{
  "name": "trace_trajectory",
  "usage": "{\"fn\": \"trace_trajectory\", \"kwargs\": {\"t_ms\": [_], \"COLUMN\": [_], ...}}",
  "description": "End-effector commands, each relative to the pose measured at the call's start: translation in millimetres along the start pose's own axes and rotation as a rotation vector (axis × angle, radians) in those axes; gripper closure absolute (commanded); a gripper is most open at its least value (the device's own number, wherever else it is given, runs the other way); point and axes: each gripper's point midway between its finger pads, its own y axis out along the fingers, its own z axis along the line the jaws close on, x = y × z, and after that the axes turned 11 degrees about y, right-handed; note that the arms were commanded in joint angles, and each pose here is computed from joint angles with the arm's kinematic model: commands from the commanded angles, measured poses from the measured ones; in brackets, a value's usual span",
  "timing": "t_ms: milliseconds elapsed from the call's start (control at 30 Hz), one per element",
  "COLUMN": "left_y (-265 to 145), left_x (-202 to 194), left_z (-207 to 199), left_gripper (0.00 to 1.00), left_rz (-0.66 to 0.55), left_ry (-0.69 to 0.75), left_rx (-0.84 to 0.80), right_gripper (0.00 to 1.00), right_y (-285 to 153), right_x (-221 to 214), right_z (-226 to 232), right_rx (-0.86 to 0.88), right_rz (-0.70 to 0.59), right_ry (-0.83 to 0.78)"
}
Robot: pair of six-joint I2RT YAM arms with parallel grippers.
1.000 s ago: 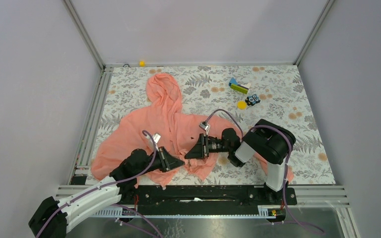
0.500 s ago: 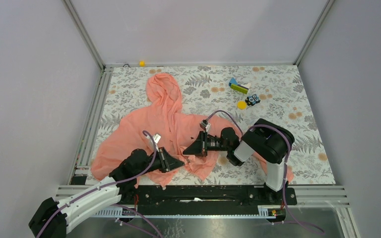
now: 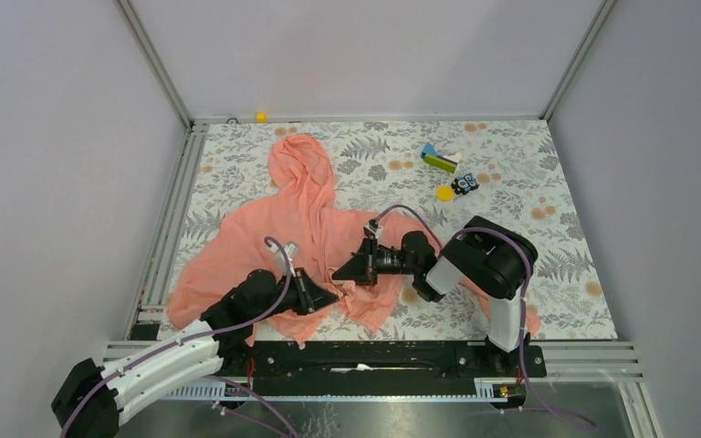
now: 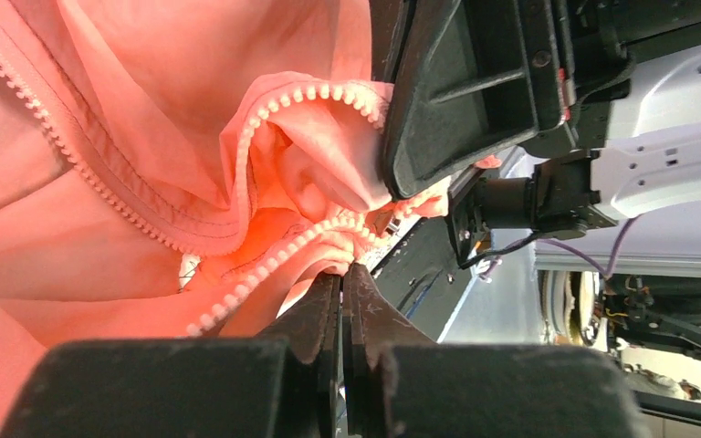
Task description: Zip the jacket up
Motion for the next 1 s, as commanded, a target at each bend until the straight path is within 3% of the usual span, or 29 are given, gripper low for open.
{"fn": "trace_trajectory", "kwargs": {"t_ms": [0,200,400,567,667,867,967], "left_y": [0,10,7,-4,-12,-13,-8], "left_x": [-29,-26,-13,-7,0,15,18], "left_z": [24,27,22,16,11,-7,-11], "left_gripper": [1.00,1.00,0.99,0.61,0.52,0.50,0.56], "left_rz": [0.146,0.206,0.115,0.021,-0.039,-0.129,-0.137], "left_ry": [0.050,0.151,0.107,0.045,0.015,-0.022,-0.028], "left_rx": [0.138,0.265,0.248,0.192,0.156,0.059,0.044], "right_gripper": [1.00,1.00,1.00,1.00,1.00,1.00,1.00], "right_y": [6,8,0,-7,-6,-5,-5], "right_x": [3,7,3,4,5,7,9], "right_z": [63,57,42,26,28,41,44], "right_rx": [0.205,0.194,0.158,0.123,0.127,0.159,0.165], "right_rz": [0.010,0.003,0.000,-0.013,-0.015,-0.032,-0.040], "right_ry": [-0.113,-0.086,-0.083,-0.075,-0.076,-0.079,-0.077]}}
